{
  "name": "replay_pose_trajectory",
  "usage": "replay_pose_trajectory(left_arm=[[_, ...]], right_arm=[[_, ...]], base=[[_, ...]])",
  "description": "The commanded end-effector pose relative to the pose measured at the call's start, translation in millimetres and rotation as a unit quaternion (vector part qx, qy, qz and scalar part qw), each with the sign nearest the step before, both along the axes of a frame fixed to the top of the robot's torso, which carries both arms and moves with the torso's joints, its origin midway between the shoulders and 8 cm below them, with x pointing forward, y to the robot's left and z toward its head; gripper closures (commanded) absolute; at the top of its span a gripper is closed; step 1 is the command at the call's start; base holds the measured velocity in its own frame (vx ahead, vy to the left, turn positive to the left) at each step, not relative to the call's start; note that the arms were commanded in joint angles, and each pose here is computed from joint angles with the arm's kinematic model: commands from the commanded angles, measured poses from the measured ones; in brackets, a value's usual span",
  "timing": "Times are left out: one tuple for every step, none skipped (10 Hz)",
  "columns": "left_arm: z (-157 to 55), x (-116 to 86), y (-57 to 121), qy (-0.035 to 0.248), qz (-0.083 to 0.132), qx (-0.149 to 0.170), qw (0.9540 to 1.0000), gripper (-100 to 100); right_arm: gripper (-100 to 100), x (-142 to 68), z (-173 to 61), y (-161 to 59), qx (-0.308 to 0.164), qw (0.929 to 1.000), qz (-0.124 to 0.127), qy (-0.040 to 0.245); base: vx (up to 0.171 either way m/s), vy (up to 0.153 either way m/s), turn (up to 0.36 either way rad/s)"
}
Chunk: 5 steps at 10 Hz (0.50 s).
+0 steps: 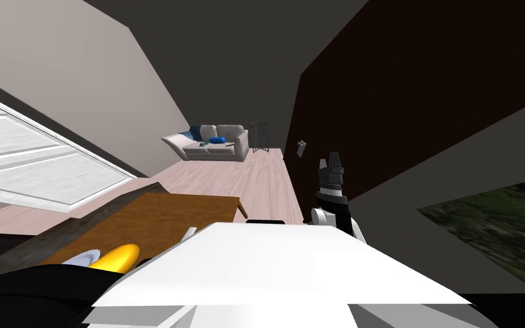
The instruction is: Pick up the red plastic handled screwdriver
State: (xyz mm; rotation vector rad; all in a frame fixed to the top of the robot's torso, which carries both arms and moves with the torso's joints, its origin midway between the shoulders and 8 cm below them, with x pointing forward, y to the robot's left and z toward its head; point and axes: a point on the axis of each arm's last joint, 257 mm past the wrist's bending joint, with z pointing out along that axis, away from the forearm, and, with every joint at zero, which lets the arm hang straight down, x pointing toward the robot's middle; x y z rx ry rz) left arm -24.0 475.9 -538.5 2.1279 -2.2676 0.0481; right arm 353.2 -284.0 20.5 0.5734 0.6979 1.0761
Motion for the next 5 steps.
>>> replay_pose_trajectory(left_arm=[[-8.6,-0.9,-5.4,0.000,0.002,0.000,1.0000,-100],[-14.0,-2.3,-9.6,0.000,0.002,-0.001,1.0000,-100],[-10.8,-1.9,-7.2,0.000,0.003,-0.001,1.0000,-100],[-11.4,-2.2,-7.3,0.000,0.002,-0.001,1.0000,100],[-11.3,-2.2,-7.3,0.000,0.002,-0.001,1.0000,100]], right_arm=[[0,0.0,0.0,0.0,0.000,1.0000,0.000,0.000],[0,0.0,0.0,0.0,0.000,1.0000,0.000,0.000],[0,0.0,0.0,0.0,0.000,1.0000,0.000,0.000],[0,0.0,0.0,0.0,0.000,1.0000,0.000,0.000],[0,0.0,0.0,0.0,0.000,1.0000,0.000,0.000]], base=[[0.011,0.046,-0.013],[0.004,0.043,-0.016],[0.001,0.018,-0.005],[0.000,0.000,0.000],[0.000,0.000,0.000]])
